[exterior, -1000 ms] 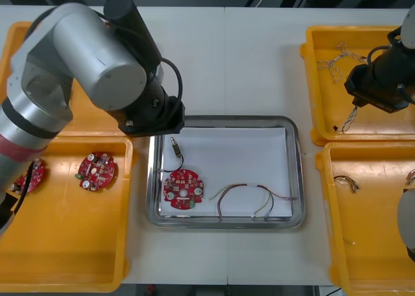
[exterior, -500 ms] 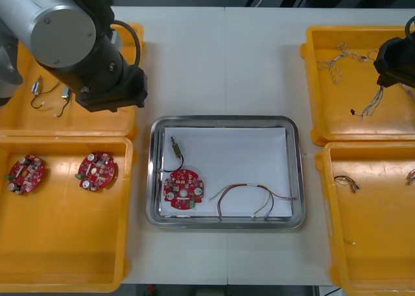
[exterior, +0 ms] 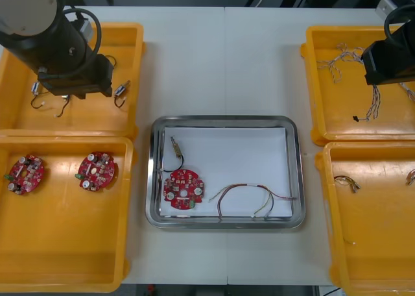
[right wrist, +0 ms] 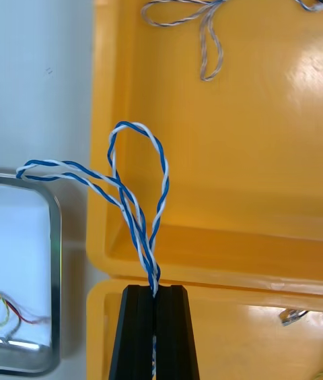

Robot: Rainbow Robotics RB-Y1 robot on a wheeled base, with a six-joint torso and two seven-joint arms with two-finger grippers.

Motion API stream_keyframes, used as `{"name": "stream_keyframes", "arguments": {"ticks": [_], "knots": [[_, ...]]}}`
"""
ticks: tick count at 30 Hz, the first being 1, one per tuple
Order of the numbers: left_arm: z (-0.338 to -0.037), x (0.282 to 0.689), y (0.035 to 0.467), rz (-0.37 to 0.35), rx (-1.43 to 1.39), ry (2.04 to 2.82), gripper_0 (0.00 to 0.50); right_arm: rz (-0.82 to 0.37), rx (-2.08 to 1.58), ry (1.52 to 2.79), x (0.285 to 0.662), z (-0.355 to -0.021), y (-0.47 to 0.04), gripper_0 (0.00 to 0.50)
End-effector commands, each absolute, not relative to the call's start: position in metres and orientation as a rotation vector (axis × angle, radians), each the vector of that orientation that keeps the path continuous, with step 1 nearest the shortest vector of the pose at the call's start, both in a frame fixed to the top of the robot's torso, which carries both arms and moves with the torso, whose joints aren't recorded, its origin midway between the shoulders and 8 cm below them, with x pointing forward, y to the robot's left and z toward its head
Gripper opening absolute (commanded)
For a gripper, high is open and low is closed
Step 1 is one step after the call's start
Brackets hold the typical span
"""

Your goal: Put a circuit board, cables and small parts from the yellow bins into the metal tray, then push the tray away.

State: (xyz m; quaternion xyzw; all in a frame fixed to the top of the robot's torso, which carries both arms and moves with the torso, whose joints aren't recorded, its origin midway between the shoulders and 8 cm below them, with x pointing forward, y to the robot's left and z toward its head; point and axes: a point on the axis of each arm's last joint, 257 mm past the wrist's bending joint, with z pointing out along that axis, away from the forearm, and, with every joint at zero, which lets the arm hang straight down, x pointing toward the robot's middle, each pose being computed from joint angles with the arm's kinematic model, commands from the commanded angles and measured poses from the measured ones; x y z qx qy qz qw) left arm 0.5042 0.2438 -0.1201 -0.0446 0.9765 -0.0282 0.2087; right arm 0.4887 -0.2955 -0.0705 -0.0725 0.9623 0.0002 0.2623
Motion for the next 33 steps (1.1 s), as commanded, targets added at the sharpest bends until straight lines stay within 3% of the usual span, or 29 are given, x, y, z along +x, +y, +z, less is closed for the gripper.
{"name": "stream_keyframes", "arguments": {"ticks": [1, 11, 18, 27, 33], "knots": [[-0.074, 0.525, 0.277, -0.026, -0.103, 2.631, 0.500, -0.106, -0.492, 2.555, 0.471, -0.059, -0.278, 0.000], [-0.078, 0.549, 0.309, 0.002, -0.019, 2.607, 0.500, -0.198, -0.955, 2.453, 0.428, -0.087, -0.208, 0.000], [-0.084, 0.564, 0.326, 0.018, 0.023, 2.588, 0.500, -0.194, -1.201, 2.395, 0.413, -0.110, -0.153, 0.000], [-0.095, 0.576, 0.351, 0.068, 0.055, 2.582, 0.500, -0.197, -1.448, 2.294, 0.416, -0.140, -0.097, 0.000], [-0.100, 0.590, 0.359, 0.049, 0.038, 2.549, 0.500, -0.200, -1.642, 2.166, 0.431, -0.151, -0.076, 0.000]]}}
